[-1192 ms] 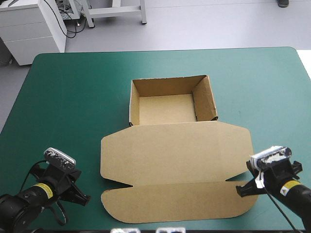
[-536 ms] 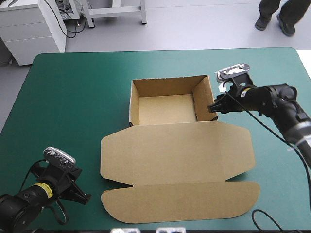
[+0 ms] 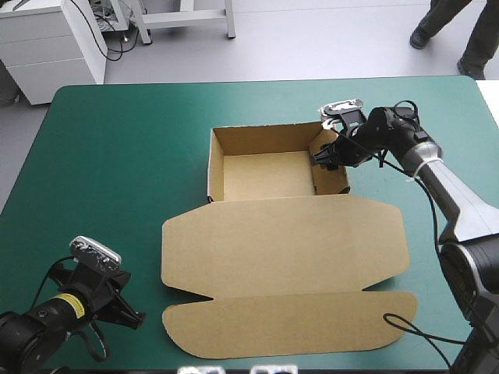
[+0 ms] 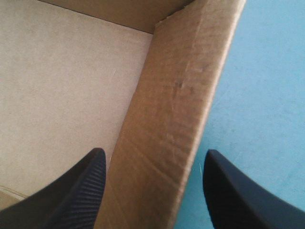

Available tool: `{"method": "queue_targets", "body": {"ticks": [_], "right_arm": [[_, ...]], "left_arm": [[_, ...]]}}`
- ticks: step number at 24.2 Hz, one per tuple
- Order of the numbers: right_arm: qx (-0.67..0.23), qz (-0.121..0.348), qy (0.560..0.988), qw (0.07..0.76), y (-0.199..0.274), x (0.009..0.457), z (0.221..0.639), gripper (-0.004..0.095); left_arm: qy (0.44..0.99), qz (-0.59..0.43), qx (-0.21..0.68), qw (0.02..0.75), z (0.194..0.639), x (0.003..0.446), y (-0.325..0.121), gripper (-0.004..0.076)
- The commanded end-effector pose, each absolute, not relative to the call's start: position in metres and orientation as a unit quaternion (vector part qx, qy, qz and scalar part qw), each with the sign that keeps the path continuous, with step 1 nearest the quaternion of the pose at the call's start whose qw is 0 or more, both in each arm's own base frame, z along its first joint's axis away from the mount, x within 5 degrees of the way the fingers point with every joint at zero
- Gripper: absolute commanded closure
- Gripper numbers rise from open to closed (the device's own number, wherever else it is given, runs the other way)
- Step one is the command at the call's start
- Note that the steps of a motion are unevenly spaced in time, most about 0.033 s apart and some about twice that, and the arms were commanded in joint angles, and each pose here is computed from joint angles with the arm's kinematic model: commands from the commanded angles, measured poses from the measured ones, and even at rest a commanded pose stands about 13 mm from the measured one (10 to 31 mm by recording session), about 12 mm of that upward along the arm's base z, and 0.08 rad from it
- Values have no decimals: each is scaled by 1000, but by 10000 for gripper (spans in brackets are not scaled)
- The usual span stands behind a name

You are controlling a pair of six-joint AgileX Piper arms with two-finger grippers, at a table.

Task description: Fold the box

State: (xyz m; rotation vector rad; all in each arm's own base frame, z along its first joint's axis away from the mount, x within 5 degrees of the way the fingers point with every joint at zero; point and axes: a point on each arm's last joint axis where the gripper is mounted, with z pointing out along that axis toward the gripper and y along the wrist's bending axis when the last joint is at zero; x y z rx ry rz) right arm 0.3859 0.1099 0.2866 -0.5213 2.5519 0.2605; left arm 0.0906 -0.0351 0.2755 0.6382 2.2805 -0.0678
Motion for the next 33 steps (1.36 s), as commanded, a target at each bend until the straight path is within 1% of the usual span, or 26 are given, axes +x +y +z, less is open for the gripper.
{"method": "queue_targets", "body": {"ticks": [1,4,6,8,10,11,12,16,17,21,22,28,33], "right_arm": [[-188,102,930,299,110,391,307,345],[-187,102,936,281,113,399,291,350],[-184,103,943,259,114,404,280,380],[-184,103,945,250,115,407,274,473],[-185,103,943,256,115,410,276,678],[-188,97,941,264,115,412,281,857],[-189,91,940,269,113,413,284,928],[-174,37,938,298,88,424,310,927],[-166,9,938,306,70,428,321,927],[-110,-37,937,329,16,435,345,927],[-74,-50,937,338,-16,435,351,927],[19,-82,939,334,-102,429,346,927],[74,-84,943,315,-149,422,330,927]], "left_arm": [[879,-34,243,409,288,95,-38,731],[879,-34,243,409,288,95,-38,731],[879,-34,243,409,288,95,-38,731],[879,-34,243,409,288,95,-38,731],[879,-34,243,409,288,95,-38,731],[879,-34,243,409,288,95,-38,731],[879,-34,243,409,288,95,-38,731],[879,-34,243,409,288,95,-38,731],[879,-34,243,409,288,95,-38,731],[878,-34,243,410,288,95,-37,731],[878,-34,243,410,288,95,-37,731],[876,-31,244,414,288,96,-37,731],[874,-30,247,417,289,96,-37,731]]}}
